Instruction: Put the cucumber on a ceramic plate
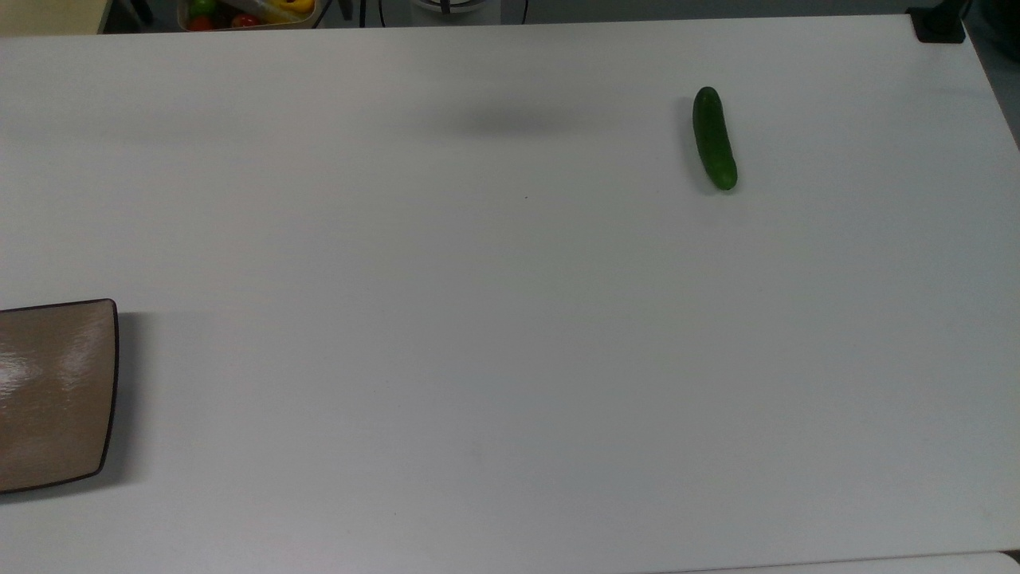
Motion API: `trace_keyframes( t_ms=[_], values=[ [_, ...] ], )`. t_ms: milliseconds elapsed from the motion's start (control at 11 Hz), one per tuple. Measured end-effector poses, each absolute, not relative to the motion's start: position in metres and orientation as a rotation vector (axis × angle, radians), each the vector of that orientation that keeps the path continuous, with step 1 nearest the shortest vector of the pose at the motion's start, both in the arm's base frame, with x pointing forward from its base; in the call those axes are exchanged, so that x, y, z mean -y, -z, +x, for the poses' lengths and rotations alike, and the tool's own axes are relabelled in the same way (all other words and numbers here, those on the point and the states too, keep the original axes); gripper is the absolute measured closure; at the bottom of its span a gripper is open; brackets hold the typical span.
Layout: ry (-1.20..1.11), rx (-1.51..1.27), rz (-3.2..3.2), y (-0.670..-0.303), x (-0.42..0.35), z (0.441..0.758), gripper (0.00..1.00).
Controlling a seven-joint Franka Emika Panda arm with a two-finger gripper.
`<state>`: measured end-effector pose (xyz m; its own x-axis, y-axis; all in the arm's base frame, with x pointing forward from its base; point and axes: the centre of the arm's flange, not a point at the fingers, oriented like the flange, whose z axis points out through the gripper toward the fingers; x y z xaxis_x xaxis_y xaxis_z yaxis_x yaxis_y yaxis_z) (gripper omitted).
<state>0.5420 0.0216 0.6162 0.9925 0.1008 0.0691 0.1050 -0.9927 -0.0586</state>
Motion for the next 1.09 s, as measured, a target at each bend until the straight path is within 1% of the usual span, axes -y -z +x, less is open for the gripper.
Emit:
trace_keyframes(
  t_ms=[724, 1086],
  values=[
    [0.088, 0.168, -3.073, -0.612, -0.025, 0.543, 0.0],
    [0.055, 0.251, -3.068, -0.603, -0.055, 0.54, 0.0]
  ],
)
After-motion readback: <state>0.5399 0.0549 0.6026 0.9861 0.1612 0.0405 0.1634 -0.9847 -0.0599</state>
